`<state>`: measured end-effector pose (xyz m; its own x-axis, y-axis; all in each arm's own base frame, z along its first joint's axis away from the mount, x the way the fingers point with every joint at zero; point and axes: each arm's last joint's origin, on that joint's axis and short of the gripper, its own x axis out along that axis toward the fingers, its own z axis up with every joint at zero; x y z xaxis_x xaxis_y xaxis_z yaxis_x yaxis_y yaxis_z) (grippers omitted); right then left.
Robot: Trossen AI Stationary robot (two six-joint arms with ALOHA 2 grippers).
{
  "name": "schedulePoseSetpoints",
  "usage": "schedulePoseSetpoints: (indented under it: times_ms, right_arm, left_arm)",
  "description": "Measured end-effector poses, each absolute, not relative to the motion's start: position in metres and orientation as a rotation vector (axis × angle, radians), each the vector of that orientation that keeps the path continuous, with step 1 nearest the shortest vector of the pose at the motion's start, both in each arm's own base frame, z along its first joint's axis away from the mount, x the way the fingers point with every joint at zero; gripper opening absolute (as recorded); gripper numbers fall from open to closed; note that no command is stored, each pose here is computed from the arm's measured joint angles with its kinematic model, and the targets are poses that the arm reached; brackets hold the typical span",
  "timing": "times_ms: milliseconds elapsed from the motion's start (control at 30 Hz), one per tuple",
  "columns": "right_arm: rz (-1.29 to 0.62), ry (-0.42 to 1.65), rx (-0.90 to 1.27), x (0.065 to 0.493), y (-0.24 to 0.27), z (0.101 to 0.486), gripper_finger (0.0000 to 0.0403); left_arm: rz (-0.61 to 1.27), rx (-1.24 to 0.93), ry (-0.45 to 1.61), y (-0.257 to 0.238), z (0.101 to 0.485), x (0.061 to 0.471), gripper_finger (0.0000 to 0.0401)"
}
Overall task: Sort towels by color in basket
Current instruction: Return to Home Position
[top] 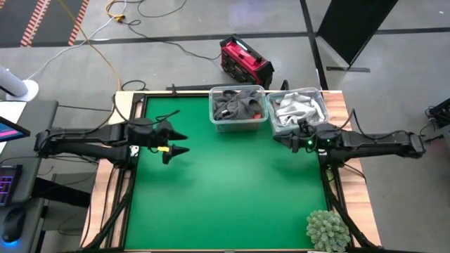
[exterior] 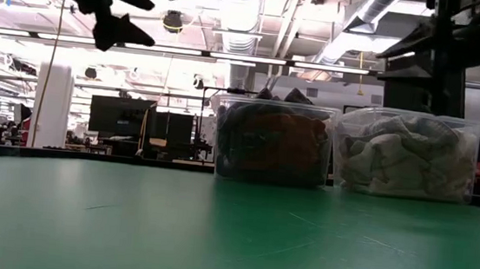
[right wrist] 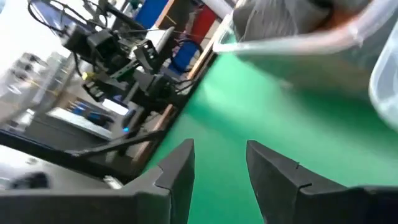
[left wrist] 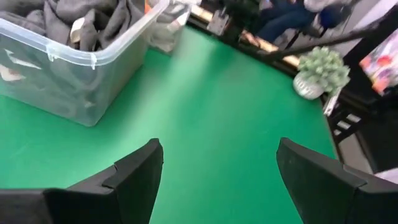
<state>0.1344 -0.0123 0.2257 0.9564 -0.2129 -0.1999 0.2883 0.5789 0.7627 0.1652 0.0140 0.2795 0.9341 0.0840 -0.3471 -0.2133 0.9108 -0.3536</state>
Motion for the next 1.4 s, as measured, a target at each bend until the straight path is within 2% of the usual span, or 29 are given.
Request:
schedulePoseSetpoints:
  times_ms: [133, 233, 533, 767, 1000, 1400]
  right_arm:
    - [-0.27, 0.083, 1.03, 0.134, -0.008, 0.227, 0.0171]
    - [-0.264, 0.114, 1.0, 0.134, -0.006, 0.225, 0.0173]
    - [-0.298, 0.133, 0.984, 0.133, -0.006, 0.222, 0.0173]
    - [-0.278, -0.012, 0.662, 0.125, -0.005, 0.239, 0.0173]
    - [-0.278, -0.12, 0.408, 0.104, -0.007, 0.253, 0.0173]
    - [-0.282, -0.162, 0.411, 0.064, -0.008, 0.249, 0.0173]
  left_arm:
    - [0.156, -0.514, 0.32, 0.013, 0.282, 0.155, 0.0302]
    - [0.158, -0.563, 0.314, 0.012, 0.283, 0.151, 0.0302]
    - [0.166, -0.418, 0.389, 0.013, 0.27, 0.151, 0.0302]
    - [0.206, -0.339, 0.306, 0.015, 0.248, 0.156, 0.0302]
    - [0.134, -0.326, 0.172, 0.008, 0.228, 0.158, 0.0302]
    - [0.118, -0.244, 0.202, 0.002, 0.219, 0.142, 0.0302]
